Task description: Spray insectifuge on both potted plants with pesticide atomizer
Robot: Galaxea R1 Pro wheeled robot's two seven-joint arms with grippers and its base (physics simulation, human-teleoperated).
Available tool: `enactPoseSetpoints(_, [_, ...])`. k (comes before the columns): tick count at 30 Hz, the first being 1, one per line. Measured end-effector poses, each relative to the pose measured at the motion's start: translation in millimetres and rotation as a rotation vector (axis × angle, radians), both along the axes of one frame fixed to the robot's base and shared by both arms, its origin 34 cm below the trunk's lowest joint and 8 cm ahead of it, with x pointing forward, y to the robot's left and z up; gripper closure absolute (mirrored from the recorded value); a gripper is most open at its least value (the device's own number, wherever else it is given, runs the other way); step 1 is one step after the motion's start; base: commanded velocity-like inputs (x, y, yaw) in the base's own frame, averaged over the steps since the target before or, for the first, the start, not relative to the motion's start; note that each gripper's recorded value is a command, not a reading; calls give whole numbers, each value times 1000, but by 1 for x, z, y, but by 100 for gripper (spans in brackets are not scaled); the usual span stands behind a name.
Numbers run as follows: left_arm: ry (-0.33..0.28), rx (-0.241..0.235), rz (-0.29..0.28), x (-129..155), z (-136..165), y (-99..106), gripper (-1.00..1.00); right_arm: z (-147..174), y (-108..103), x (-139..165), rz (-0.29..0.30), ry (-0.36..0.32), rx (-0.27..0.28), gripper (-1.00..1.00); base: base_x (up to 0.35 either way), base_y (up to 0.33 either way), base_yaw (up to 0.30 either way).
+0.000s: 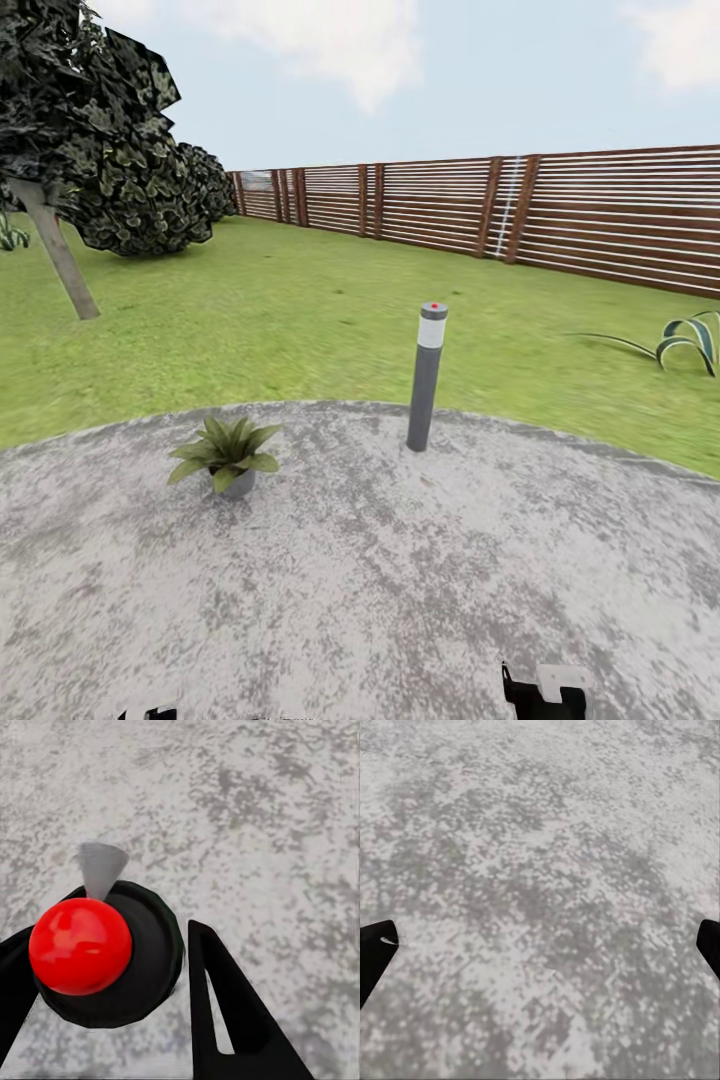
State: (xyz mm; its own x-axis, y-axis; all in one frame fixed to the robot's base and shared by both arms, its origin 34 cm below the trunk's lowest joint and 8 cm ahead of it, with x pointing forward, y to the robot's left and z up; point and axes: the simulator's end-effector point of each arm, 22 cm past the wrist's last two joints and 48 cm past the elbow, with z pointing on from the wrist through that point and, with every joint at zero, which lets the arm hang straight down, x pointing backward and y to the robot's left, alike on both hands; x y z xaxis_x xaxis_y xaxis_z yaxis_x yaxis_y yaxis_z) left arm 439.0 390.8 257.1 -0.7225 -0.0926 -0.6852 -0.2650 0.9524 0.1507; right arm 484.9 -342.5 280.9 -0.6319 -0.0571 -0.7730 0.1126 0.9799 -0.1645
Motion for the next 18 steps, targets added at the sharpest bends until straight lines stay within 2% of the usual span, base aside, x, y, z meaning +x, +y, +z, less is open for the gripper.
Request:
enactPoseSetpoints(8, [0, 0, -1, 0, 0, 0, 100, 0, 1, 0, 2, 0, 0, -100, 21, -7, 279])
enactPoseSetpoints(15, [0, 0, 0, 0, 0, 0, 100, 0, 1, 0, 3, -1, 1, -100, 214, -142, 279])
enactPoseSetpoints(18, [1, 0, 0, 0, 0, 0, 100, 0, 1, 0, 3, 0, 2, -100, 94, -38, 279])
